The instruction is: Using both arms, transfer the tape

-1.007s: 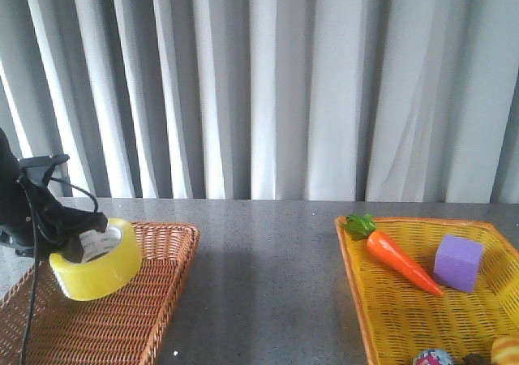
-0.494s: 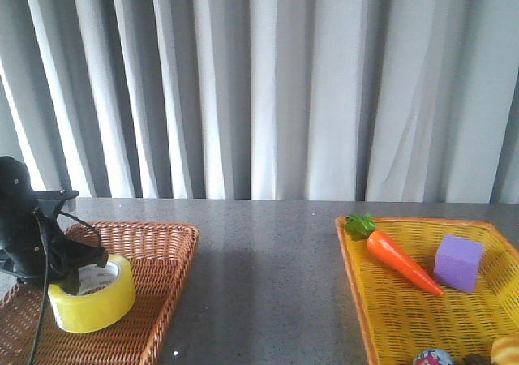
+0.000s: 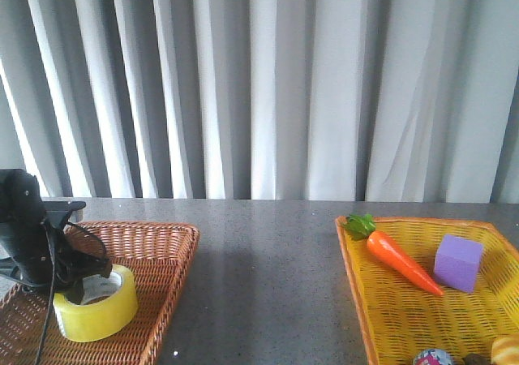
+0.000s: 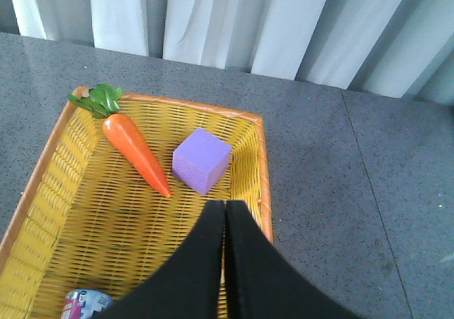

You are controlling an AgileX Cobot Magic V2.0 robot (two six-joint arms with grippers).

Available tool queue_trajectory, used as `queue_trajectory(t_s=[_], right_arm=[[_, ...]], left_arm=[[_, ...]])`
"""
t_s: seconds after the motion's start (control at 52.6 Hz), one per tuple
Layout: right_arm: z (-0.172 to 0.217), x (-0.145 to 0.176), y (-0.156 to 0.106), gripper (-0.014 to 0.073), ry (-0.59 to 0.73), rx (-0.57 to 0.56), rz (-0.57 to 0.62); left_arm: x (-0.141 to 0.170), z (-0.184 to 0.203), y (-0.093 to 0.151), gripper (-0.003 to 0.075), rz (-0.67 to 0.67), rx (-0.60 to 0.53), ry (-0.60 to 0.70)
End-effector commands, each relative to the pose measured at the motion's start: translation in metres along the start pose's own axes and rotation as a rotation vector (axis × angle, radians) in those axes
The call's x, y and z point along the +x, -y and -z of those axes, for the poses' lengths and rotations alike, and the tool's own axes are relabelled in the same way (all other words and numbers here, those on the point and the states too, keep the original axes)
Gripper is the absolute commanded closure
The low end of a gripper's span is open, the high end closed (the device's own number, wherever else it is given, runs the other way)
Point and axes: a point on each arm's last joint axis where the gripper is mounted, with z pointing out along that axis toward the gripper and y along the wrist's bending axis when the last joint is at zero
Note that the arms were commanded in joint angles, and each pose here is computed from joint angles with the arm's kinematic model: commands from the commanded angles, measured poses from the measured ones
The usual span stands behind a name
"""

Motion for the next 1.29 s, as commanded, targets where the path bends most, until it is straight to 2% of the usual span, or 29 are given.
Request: queue_trajectory(t_s=[0.0,0.095,0.361,0.494,0.646,0.798,0.893,0.988,1.083,1.273], right_arm=[[0.012,-0.01,0.006,0.0603,0.101,0.026,0.005],[0.012,-0.01,0.006,0.0603,0.101,0.026,0.005],[0.012,-0.01,0.006,0.0603,0.101,0.026,0.005],[0.012,-0.01,0.006,0.0603,0.101,0.026,0.005],[0.012,-0.01,0.006,0.0603,0.101,0.026,0.005],[0.012,-0.01,0.006,0.0603,0.101,0.026,0.005],[0.012,-0.01,0.006,0.0603,0.101,0.026,0.005],[0.012,-0.01,0.006,0.0603,0.101,0.026,0.005],[0.012,-0.01,0.006,0.0603,0.101,0.026,0.005],[0.012,-0.01,0.006,0.0603,0.101,0.026,0.005]], left_arm=[[-0.009,0.029,0.006,0.0608,-0.02,0.015,0.113],[-0.008,0.026,0.006,0.0561,-0.021,0.015,0.095],[-0.007,0.026,0.006,0.0294,-0.011,0.026,0.082],[-0.01,0.038,0.011,0.0197,0.01,0.072,0.103],[-0.021,0.079,0.021,0.0178,0.029,0.161,0.211],[-0.023,0.155,0.033,0.018,0.031,0.266,0.42],[-0.013,0.206,0.035,0.0197,0.013,0.273,0.554],[0.007,0.254,0.031,0.0253,0.007,0.258,0.681],[0.032,0.297,0.028,0.0369,-0.003,0.237,0.774],[0.083,0.364,0.035,0.0671,-0.036,0.246,0.945]])
